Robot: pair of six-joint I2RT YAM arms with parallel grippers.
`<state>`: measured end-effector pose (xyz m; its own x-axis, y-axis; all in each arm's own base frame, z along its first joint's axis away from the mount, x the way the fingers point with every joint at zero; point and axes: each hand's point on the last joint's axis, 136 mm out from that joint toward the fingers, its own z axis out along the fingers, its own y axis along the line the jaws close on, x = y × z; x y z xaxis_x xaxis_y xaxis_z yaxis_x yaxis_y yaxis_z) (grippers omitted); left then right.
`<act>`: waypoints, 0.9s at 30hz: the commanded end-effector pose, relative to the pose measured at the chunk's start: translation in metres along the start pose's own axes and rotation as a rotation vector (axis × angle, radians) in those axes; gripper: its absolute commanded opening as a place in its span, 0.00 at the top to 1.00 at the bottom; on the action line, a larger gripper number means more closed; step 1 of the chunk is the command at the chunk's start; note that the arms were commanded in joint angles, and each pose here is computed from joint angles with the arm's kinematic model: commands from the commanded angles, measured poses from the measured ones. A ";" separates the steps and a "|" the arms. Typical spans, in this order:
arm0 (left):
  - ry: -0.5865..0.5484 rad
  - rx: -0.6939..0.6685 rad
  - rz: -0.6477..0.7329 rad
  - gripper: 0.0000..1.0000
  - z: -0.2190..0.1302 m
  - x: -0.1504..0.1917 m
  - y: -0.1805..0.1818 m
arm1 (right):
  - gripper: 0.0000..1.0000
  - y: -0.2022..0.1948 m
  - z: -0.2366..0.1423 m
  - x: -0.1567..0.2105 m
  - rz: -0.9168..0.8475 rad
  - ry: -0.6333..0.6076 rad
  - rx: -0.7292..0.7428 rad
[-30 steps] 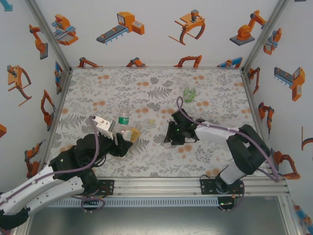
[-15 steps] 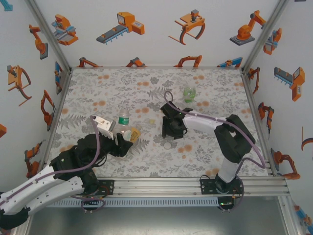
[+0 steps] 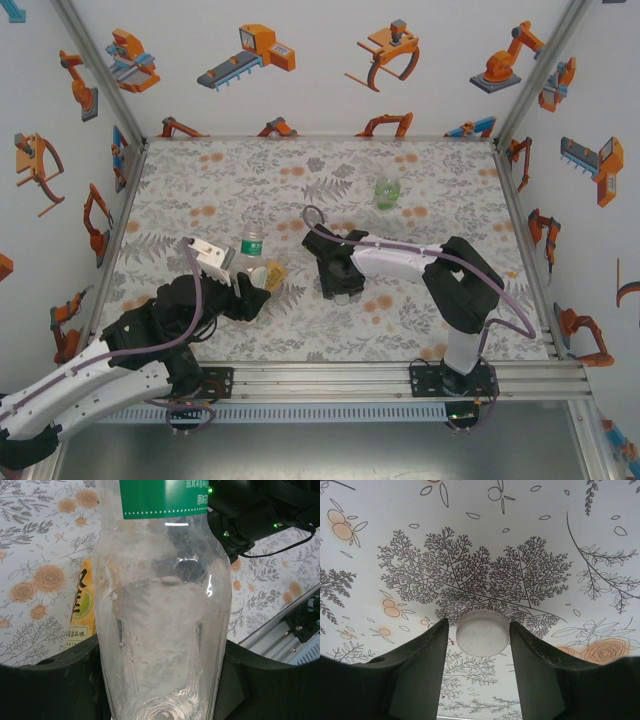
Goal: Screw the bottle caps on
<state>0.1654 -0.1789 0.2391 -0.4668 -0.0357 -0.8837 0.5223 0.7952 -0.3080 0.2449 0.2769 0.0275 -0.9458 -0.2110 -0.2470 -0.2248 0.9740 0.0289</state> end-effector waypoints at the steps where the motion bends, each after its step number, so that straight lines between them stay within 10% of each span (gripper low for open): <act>1: 0.004 -0.018 -0.013 0.85 0.003 0.003 0.004 | 0.51 -0.006 -0.005 0.007 -0.005 0.007 0.031; 27: 0.007 -0.019 -0.017 0.85 0.004 0.003 0.003 | 0.51 -0.004 -0.011 0.014 -0.004 0.033 0.008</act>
<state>0.1660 -0.1800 0.2369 -0.4732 -0.0308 -0.8804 0.5190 0.7978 -0.3069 0.2378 0.2734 0.0278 -0.9499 -0.2191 -0.2228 -0.2298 0.9730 0.0229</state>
